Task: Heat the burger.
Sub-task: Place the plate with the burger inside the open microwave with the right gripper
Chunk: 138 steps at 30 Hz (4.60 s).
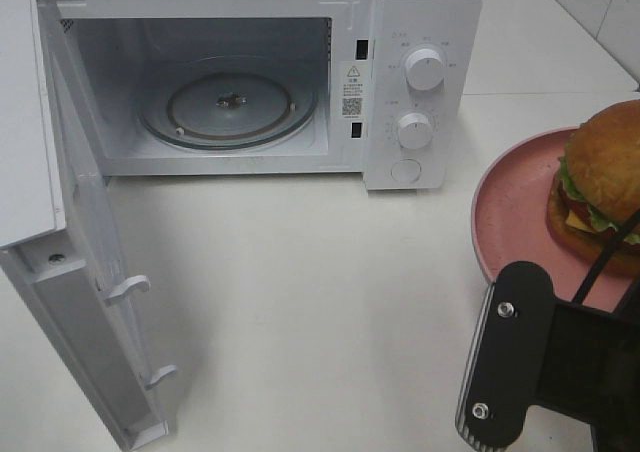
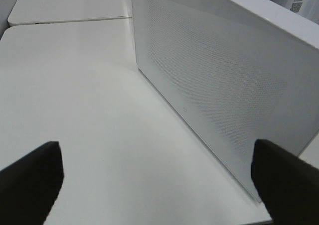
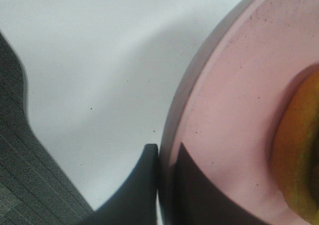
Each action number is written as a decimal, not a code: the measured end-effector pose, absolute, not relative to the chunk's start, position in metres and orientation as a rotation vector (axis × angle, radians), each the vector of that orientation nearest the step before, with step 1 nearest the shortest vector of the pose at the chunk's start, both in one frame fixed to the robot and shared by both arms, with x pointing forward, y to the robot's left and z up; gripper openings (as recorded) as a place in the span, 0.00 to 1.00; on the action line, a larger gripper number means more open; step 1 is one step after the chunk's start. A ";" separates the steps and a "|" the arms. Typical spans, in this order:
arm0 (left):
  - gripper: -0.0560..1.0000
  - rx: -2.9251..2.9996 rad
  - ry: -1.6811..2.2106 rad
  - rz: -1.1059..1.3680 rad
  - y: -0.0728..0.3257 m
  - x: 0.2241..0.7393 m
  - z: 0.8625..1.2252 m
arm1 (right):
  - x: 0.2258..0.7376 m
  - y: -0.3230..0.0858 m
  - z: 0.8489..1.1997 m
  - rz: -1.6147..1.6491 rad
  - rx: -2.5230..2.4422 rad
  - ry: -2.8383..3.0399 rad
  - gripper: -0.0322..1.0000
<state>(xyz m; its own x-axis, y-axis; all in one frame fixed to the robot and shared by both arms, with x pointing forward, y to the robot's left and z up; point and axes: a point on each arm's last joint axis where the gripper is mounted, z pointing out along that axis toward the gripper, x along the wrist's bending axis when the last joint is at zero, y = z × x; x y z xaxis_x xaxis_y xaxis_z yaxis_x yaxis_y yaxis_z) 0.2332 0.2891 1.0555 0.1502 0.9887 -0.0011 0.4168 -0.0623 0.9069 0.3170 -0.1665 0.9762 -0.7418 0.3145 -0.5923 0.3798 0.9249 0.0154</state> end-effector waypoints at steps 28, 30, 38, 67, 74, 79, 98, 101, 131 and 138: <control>0.94 1.611 1.386 0.883 0.289 0.233 1.055 | 0.315 -0.148 0.972 0.009 0.044 2.580 0.06; 0.94 1.611 1.386 0.883 0.289 0.233 1.055 | 0.314 -0.147 0.971 0.018 0.027 2.582 0.06; 0.94 1.611 1.386 0.883 0.289 0.233 1.055 | 0.313 -0.141 0.971 0.074 -0.089 2.593 0.06; 0.94 1.611 1.386 0.883 0.289 0.233 1.055 | 0.310 -0.133 0.970 0.091 -0.492 2.560 0.06; 0.94 1.611 1.386 0.883 0.289 0.233 1.055 | 0.310 -0.133 0.970 0.088 -0.504 2.557 0.06; 0.94 1.611 1.386 0.883 0.289 0.233 1.055 | 0.310 -0.132 0.970 0.093 -0.524 2.553 0.06; 0.94 1.611 1.386 0.883 0.289 0.233 1.055 | 0.314 -0.128 0.969 0.144 -0.689 2.539 0.06; 0.94 1.611 1.386 0.883 0.289 0.233 1.055 | 0.323 -0.133 0.968 0.113 -0.684 2.554 0.06; 0.94 1.611 1.386 0.883 0.289 0.233 1.055 | 0.366 -0.150 0.976 0.181 -0.763 2.637 0.06; 0.94 1.611 1.386 0.883 0.289 0.233 1.055 | 0.370 -0.148 0.981 0.236 -0.784 2.633 0.06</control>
<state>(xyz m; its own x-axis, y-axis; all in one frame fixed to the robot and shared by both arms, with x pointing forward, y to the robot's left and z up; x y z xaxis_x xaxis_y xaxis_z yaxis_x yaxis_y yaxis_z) 0.2332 0.2891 1.0555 0.1502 0.9887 -0.0011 0.4168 -0.0623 0.9069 0.3702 -0.1477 0.9814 -0.7714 -0.4913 -0.4044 -0.5555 0.8299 0.0514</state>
